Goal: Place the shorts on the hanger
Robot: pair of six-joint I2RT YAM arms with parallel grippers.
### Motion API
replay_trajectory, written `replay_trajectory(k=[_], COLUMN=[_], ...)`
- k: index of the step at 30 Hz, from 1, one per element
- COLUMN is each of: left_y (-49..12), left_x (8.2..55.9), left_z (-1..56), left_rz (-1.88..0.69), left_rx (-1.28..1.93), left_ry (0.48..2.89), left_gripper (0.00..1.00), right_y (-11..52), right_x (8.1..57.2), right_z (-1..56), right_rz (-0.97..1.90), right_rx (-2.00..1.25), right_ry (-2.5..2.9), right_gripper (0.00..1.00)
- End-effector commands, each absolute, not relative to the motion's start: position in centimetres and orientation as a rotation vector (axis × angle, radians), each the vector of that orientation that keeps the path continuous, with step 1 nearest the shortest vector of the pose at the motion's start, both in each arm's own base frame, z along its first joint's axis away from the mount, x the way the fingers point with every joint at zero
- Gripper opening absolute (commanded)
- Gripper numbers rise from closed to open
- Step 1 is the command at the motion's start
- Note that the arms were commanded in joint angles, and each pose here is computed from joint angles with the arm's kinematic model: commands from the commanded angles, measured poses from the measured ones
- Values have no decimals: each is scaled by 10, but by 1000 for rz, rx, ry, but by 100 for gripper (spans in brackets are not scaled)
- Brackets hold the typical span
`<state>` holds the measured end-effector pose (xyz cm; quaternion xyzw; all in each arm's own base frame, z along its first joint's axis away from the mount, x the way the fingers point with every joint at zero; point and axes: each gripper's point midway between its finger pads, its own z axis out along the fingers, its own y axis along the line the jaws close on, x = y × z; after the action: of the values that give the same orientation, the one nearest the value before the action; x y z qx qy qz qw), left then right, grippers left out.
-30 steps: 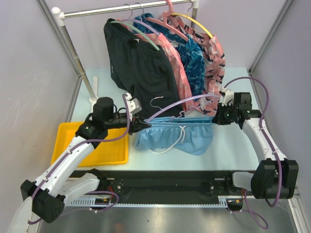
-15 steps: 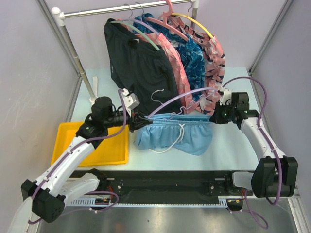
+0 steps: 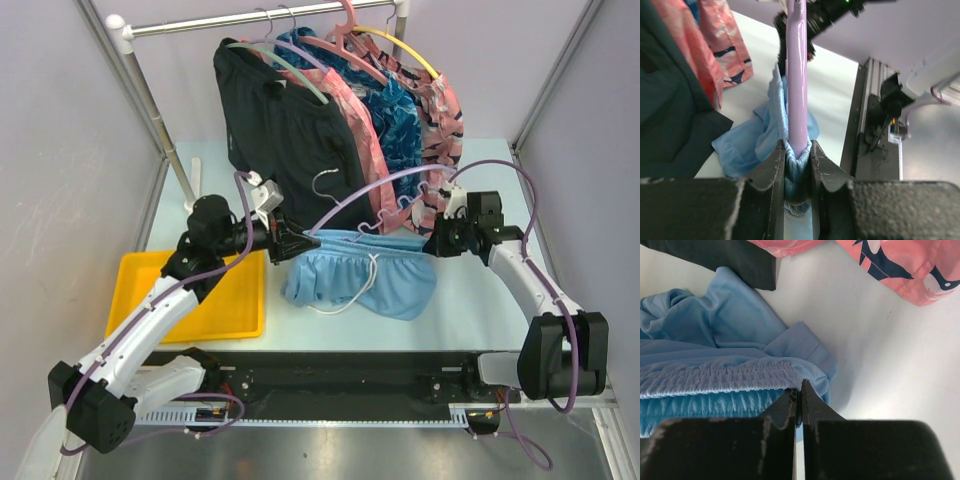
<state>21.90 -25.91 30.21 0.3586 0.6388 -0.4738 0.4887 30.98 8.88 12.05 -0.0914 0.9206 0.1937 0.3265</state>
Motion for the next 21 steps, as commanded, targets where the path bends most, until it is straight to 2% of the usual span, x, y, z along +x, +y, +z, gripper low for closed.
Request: replay_trajectory(k=[1,7,15,21], left_y=[-252,-236,-219,-210], left_x=[193,183,216,224], left_z=[348,317,285,257], left_rz=[-1089,-928,-694,-621], left_rx=[1103,1319,1356,1433], left_ry=[1282,1282,1420,1498], left_gripper=[1,0,0,0], right_y=[48,26,19,16], right_x=[327,333,325,318], right_z=[115,129,147,155], right_rz=[320,307,283,268], right_rx=[-166,-118,-163,-190], right_ry=[2409,2388,2358,2349], right_gripper=[0,0,0,0])
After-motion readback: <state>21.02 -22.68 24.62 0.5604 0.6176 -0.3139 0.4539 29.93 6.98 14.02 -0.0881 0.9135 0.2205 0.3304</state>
